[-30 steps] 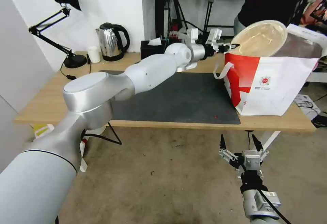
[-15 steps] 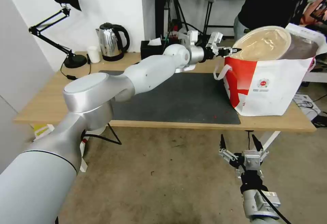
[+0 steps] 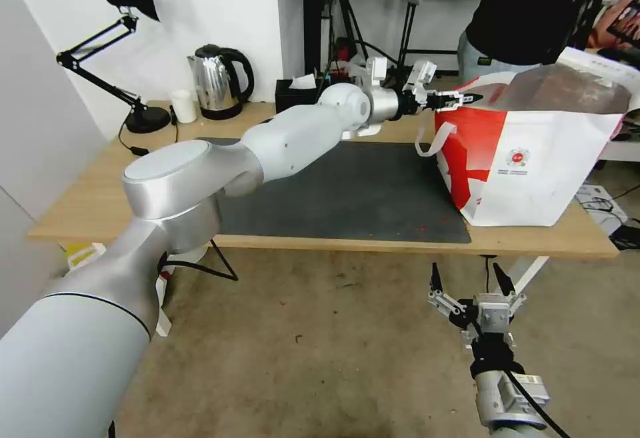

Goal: Pick up the trash from the table and place it into the takeout bag.

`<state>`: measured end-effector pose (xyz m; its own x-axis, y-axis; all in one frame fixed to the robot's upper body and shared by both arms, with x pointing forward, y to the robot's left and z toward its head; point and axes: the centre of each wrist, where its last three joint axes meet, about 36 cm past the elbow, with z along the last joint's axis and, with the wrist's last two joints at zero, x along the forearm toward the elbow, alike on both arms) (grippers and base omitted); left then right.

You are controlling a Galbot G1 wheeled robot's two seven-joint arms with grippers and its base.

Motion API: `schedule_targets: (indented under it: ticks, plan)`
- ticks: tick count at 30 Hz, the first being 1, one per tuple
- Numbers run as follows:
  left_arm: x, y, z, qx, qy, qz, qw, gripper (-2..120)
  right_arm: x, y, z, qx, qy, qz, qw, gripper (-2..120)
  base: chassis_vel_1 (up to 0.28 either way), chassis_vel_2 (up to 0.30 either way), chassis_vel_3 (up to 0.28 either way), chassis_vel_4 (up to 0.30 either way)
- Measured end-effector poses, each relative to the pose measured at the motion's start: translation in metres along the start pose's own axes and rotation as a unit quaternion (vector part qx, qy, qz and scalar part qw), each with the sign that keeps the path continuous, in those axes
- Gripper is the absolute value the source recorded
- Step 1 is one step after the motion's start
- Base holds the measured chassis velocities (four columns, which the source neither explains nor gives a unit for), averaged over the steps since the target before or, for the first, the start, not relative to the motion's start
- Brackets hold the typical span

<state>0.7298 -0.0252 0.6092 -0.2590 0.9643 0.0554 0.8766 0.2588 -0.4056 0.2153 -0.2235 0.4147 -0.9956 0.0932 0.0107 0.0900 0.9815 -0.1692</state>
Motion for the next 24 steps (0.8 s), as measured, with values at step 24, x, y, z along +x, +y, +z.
schedule_targets:
  ticks: [24]
  plan:
    - [0.049, -0.009, -0.075, -0.053, -0.114, -0.029, 0.9917, 100, 0.0, 0.0, 0.0, 0.0, 0.0, 0.0, 1.0, 100, 0.0, 0.0, 0.0, 0.0]
